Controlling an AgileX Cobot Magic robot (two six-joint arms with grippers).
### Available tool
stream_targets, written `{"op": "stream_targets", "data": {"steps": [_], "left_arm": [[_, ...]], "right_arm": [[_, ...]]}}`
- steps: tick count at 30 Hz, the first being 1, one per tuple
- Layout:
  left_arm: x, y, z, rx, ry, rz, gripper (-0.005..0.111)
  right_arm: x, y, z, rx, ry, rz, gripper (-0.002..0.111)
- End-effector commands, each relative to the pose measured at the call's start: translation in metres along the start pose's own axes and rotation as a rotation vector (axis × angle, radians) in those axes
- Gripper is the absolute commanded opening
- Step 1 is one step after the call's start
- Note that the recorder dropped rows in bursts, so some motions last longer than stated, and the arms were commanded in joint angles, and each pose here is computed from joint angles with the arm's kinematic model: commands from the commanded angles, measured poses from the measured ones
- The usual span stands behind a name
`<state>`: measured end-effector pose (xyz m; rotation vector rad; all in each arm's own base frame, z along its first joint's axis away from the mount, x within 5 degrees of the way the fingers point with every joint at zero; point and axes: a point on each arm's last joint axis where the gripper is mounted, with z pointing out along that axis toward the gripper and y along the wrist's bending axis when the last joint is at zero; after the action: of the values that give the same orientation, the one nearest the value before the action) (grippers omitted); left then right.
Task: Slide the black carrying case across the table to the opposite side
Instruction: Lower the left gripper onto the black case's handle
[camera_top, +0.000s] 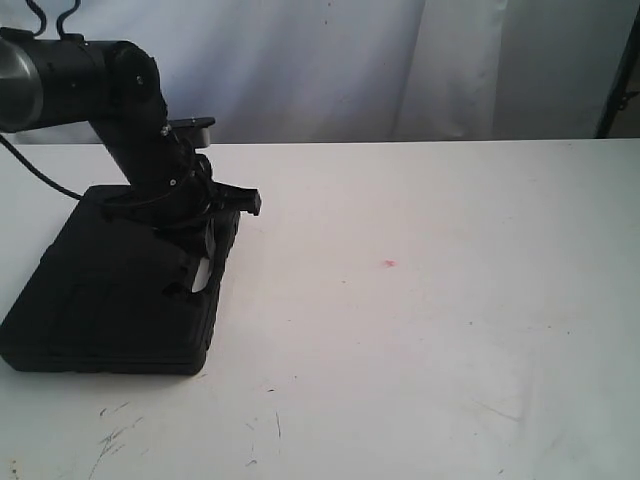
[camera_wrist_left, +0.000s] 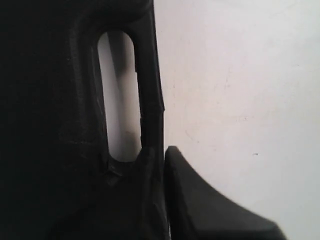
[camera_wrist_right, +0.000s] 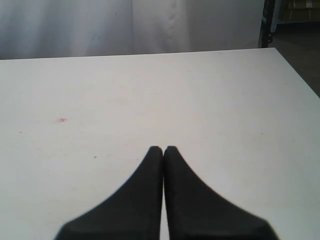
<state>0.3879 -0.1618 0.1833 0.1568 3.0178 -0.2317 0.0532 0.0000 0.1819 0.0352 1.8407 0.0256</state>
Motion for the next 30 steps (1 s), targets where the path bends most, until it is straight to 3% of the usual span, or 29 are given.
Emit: {"op": "stream_targets", "data": {"steps": [1, 6, 16, 21, 30], "left_arm": [[-0.007, -0.004, 0.002, 0.000, -0.014, -0.011, 0.019], [-0.015, -0.006, 0.007, 0.000, -0.014, -0.010, 0.028], [-0.019, -0.008, 0.028, -0.024, 0.023, -0.005, 0.028], [-0.018, -0.011, 0.036, -0.102, 0.019, -0.006, 0.028], [-0.017, -0.016, 0.042, -0.100, 0.018, -0.023, 0.028]], "right_arm": [[0.000, 0.000, 0.000, 0.007, -0.012, 0.001, 0.000], [0.000, 0.000, 0.000, 0.007, -0.012, 0.001, 0.000], [0.000, 0.000, 0.000, 0.007, -0.012, 0.001, 0.000], [0.000, 0.000, 0.000, 0.007, -0.012, 0.001, 0.000], [0.000, 0.000, 0.000, 0.007, -0.012, 0.001, 0.000]]}}
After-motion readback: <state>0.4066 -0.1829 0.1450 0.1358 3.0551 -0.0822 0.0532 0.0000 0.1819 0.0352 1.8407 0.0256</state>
